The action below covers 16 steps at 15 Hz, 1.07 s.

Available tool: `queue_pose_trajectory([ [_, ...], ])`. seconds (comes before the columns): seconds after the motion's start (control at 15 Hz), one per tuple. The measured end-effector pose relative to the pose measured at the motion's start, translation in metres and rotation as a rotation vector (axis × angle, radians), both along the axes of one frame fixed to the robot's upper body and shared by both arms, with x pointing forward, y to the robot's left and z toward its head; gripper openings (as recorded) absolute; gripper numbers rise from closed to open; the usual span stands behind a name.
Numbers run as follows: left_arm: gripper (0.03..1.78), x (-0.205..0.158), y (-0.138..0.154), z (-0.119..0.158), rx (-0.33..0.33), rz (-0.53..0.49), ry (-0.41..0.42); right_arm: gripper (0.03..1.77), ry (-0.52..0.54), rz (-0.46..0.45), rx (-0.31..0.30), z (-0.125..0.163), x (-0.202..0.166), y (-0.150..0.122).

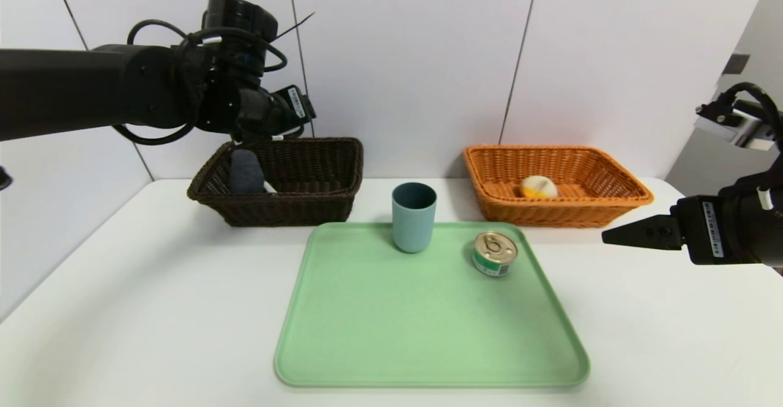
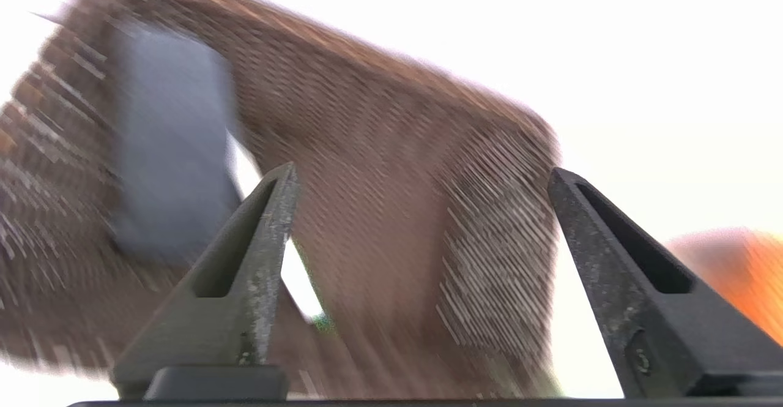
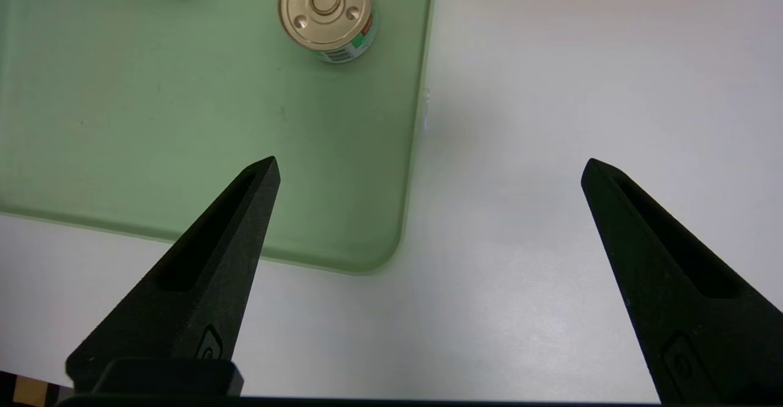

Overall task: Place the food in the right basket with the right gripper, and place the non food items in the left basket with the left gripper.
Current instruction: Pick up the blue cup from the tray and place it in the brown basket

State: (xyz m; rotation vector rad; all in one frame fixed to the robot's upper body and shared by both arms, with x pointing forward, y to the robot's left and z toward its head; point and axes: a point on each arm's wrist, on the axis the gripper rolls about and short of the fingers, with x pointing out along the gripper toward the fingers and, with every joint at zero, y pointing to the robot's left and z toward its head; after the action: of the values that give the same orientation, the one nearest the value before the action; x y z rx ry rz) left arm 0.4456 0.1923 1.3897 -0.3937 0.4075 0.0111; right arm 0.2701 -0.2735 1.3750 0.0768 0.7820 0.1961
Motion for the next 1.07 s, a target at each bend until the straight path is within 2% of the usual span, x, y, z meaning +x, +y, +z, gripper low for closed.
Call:
queue_pose_trajectory([
  [0.2, 1.55, -0.058, -0.022, -0.013, 0.042, -0.201, 0.03, 1.71, 0.001, -0.002, 0.001, 0.0, 0.0, 0.0],
  [0.47, 1.61, -0.117, -0.038, -0.069, 0.144, -0.415, 0.013, 1.71, 0.001, -0.001, 0.001, 0.0, 0.0, 0.0],
  [0.53, 1.62, -0.129, -0.043, -0.082, 0.153, -0.461, -0.015, 1.71, 0.001, -0.001, 0.0, 0.0, 0.0, 0.0],
  [0.73, 1.65, -0.146, -0.061, -0.111, 0.131, -0.551, -0.17, 1.71, -0.003, 0.0, 0.0, 0.0, -0.001, 0.0],
  [0.87, 1.66, -0.144, -0.071, -0.128, 0.134, -0.564, -0.277, 1.71, -0.009, 0.003, 0.002, 0.0, -0.002, -0.001],
  [1.07, 1.67, -0.135, -0.084, -0.147, 0.176, -0.544, -0.432, 1.71, -0.057, 0.004, 0.018, 0.0, 0.001, 0.0],
])
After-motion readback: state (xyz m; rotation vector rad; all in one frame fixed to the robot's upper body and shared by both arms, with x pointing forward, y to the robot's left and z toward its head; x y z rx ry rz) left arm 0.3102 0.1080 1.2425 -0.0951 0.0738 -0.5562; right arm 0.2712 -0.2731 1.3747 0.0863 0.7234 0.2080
